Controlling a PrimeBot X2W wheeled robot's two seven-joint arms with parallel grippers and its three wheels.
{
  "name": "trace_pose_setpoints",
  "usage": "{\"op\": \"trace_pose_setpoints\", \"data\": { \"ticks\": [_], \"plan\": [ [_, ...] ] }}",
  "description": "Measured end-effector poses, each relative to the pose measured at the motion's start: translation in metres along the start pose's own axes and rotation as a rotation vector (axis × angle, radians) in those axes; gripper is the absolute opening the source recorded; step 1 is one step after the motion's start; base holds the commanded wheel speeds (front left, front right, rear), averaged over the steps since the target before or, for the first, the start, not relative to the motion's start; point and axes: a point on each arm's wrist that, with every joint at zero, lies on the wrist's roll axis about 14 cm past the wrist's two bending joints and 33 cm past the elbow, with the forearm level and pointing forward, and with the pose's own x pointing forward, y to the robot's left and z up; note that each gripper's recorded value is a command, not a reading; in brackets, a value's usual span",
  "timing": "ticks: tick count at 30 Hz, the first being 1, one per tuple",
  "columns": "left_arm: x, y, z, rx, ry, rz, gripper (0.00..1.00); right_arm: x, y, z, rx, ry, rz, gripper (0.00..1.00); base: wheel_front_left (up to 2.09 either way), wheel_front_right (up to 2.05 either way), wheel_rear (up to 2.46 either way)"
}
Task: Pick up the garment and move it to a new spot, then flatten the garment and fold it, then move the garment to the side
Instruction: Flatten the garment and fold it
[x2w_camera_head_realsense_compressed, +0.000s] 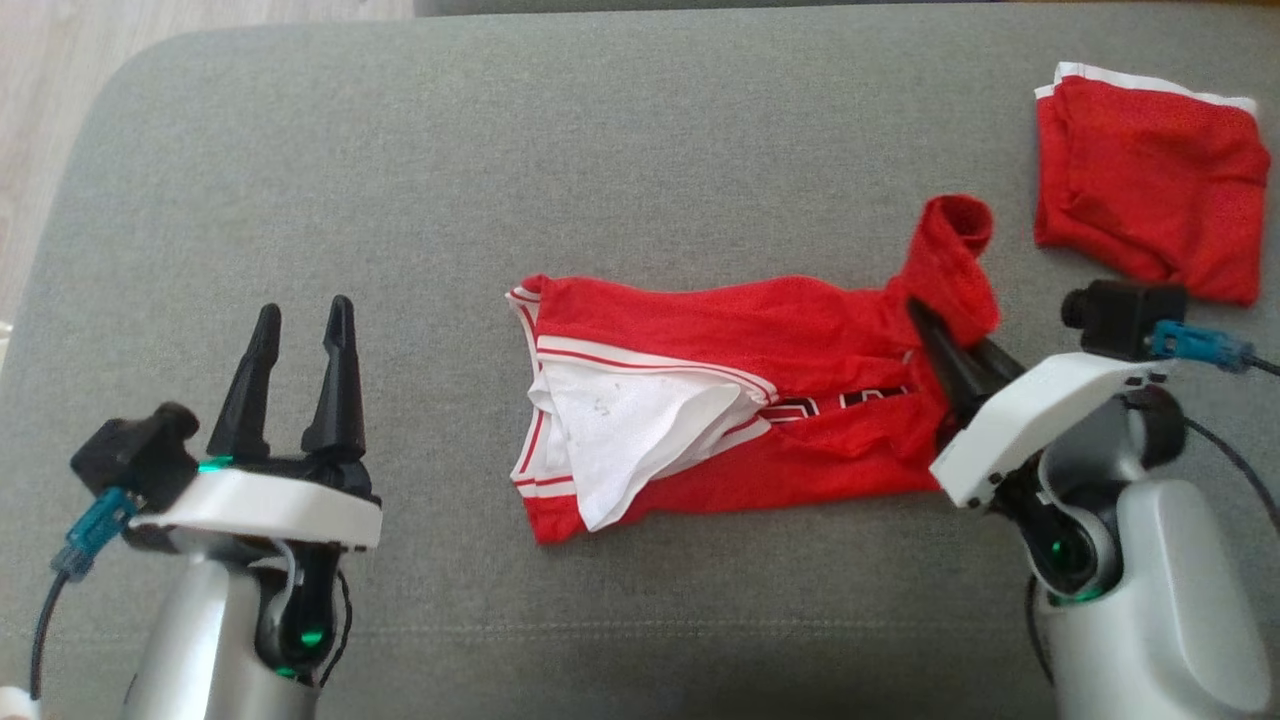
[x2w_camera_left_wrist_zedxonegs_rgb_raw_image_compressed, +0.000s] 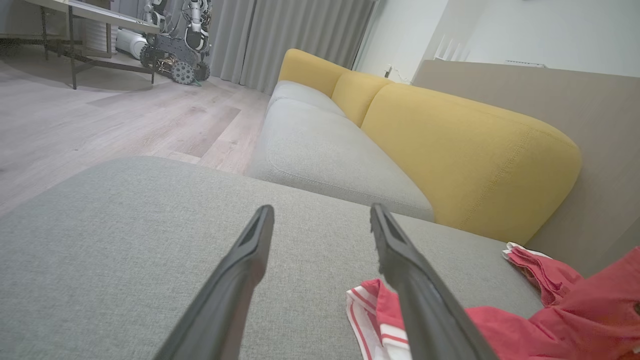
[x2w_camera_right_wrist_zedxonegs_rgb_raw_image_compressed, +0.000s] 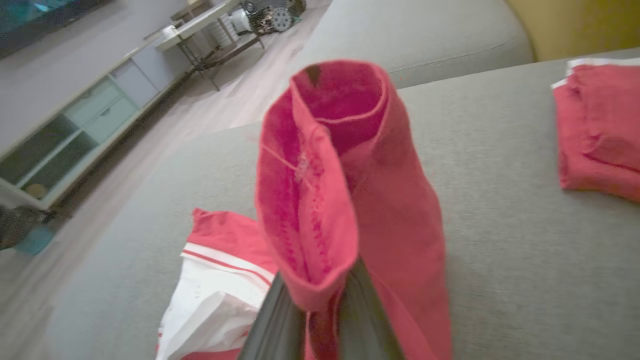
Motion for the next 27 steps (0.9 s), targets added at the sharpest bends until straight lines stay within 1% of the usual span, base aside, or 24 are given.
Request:
{"op": "trace_pose_setpoints", "data": {
  "ticks": [7, 9, 14, 17, 19, 23, 27],
  "plan": [
    [-0.001, 0.004, -0.002, -0.01, 0.002, 0.019, 1.0, 0.006, 0.046, -0.009, 0.112, 0.032, 0.177, 0.0, 0.0, 0.0, 0.0],
    [-0.001, 0.005, -0.003, -0.014, 0.003, 0.026, 1.0, 0.007, 0.058, -0.013, 0.129, 0.044, 0.219, 0.0, 0.0, 0.0, 0.0],
    [-0.001, 0.008, -0.006, -0.018, 0.01, 0.038, 1.0, 0.011, 0.084, -0.023, 0.213, 0.06, 0.312, 0.0, 0.0, 0.0, 0.0],
    [-0.002, 0.01, -0.009, -0.021, 0.016, 0.046, 1.0, 0.015, 0.097, -0.033, 0.338, 0.091, 0.37, 0.0, 0.0, 0.0, 0.0],
    [-0.002, 0.012, -0.011, -0.026, 0.02, 0.054, 1.0, 0.022, 0.101, -0.041, 0.351, 0.11, 0.377, 0.0, 0.0, 0.0, 0.0],
    [-0.004, 0.017, -0.016, -0.034, 0.035, 0.072, 1.0, 0.036, 0.114, -0.04, 0.407, 0.12, 0.418, 0.0, 0.0, 0.0, 0.0],
    [-0.006, 0.022, -0.022, -0.033, 0.053, 0.089, 1.0, 0.049, 0.125, -0.048, 0.396, 0.154, 0.442, 0.0, 0.0, 0.0, 0.0]
  ]
}}
